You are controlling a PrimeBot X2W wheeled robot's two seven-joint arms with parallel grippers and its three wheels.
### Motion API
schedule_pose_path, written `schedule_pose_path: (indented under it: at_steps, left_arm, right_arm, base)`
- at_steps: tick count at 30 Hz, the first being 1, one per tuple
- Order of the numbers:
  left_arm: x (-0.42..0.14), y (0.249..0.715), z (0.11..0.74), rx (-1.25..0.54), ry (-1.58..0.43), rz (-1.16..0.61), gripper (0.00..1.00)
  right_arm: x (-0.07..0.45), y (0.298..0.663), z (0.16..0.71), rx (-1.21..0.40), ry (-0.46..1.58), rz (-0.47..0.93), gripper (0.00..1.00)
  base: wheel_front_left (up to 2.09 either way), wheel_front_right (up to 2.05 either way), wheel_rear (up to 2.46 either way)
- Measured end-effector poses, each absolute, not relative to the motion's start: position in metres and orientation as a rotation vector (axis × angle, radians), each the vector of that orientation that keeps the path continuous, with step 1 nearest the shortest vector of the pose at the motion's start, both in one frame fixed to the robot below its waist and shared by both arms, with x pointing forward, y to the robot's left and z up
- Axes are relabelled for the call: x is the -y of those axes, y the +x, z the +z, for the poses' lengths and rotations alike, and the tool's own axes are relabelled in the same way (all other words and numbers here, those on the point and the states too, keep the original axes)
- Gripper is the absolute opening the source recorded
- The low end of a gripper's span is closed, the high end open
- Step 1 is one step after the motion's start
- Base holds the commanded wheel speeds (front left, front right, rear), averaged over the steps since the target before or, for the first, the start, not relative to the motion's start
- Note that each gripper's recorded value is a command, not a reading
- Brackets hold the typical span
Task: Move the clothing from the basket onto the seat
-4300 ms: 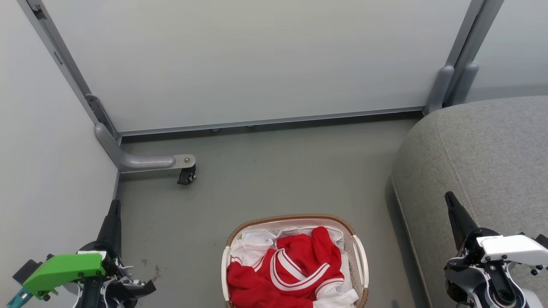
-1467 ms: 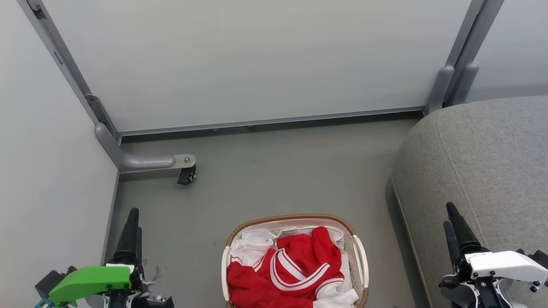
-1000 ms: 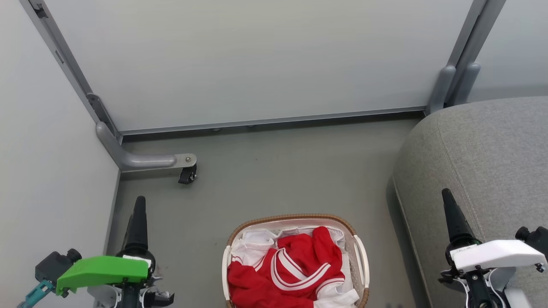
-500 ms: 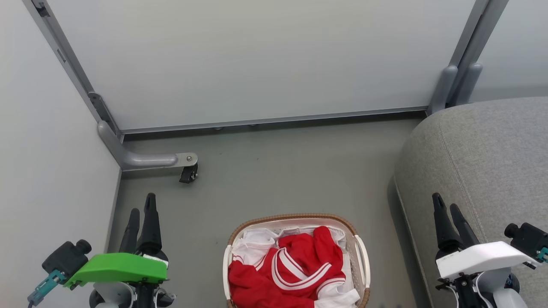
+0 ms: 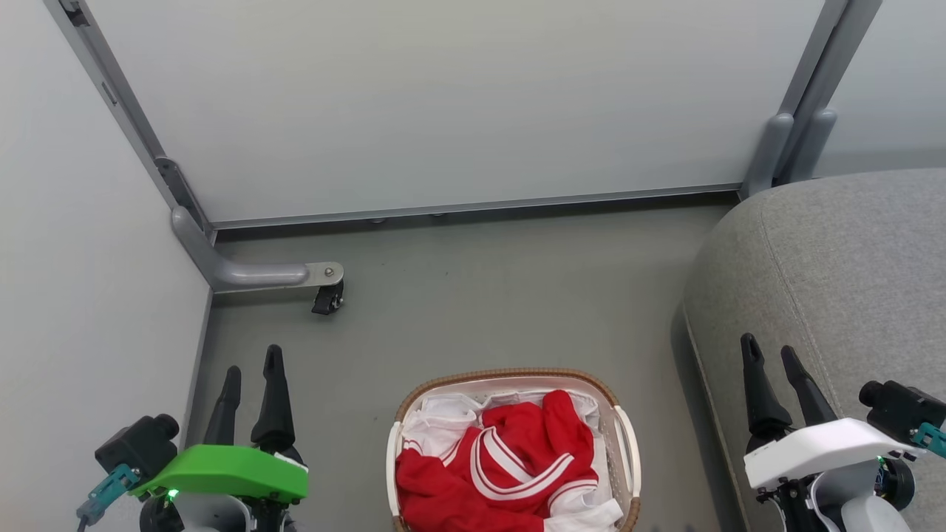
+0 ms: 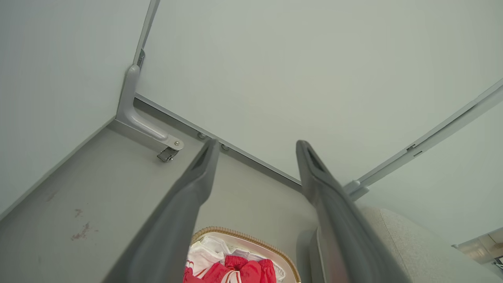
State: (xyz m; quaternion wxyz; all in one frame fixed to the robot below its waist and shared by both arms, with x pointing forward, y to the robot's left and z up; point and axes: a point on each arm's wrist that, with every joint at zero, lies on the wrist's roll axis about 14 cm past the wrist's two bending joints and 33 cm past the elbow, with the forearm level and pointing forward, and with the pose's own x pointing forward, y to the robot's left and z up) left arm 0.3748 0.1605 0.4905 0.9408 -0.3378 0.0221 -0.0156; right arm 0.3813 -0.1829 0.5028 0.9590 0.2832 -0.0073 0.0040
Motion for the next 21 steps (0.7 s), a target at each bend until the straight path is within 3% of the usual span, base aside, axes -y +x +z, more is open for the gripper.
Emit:
schedule_pose_path:
  at_steps: [21]
  left_arm:
    - [-0.144, 0.368, 0.472, -0.085, -0.505, -0.082, 1.00]
  right_arm:
    - [0.177, 0.379, 0.502, 0.029, 0.343, 0.042, 1.00]
  base:
    - [0.00, 0.00, 0.00]
